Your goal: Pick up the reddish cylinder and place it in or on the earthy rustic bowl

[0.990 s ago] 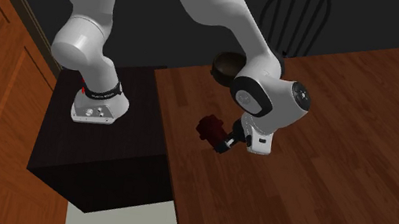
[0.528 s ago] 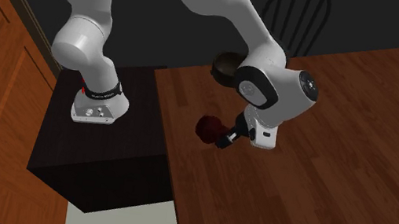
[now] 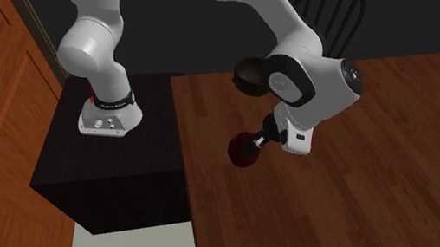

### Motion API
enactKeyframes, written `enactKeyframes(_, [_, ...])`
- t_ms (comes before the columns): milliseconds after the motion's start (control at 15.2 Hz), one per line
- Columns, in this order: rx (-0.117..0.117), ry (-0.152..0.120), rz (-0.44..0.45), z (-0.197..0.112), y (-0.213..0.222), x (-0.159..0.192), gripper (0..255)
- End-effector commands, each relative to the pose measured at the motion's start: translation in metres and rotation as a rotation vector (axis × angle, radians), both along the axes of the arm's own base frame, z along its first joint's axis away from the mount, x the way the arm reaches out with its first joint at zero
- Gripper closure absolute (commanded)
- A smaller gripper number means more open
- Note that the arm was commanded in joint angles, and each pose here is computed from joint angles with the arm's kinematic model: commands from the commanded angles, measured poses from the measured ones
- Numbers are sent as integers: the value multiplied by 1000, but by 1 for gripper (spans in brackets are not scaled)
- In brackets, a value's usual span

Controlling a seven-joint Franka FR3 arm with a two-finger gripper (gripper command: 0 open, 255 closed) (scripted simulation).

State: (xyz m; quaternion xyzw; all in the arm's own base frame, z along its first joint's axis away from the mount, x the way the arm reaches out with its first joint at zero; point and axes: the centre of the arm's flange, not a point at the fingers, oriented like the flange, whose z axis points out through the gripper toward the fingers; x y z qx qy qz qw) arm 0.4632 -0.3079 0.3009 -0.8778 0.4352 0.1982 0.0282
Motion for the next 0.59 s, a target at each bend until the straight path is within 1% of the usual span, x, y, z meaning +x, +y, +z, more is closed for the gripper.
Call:
enactKeyframes(0, [0, 0, 0, 11, 0, 0, 255])
enactKeyframes(528, [0, 0, 0, 54, 0, 0, 255])
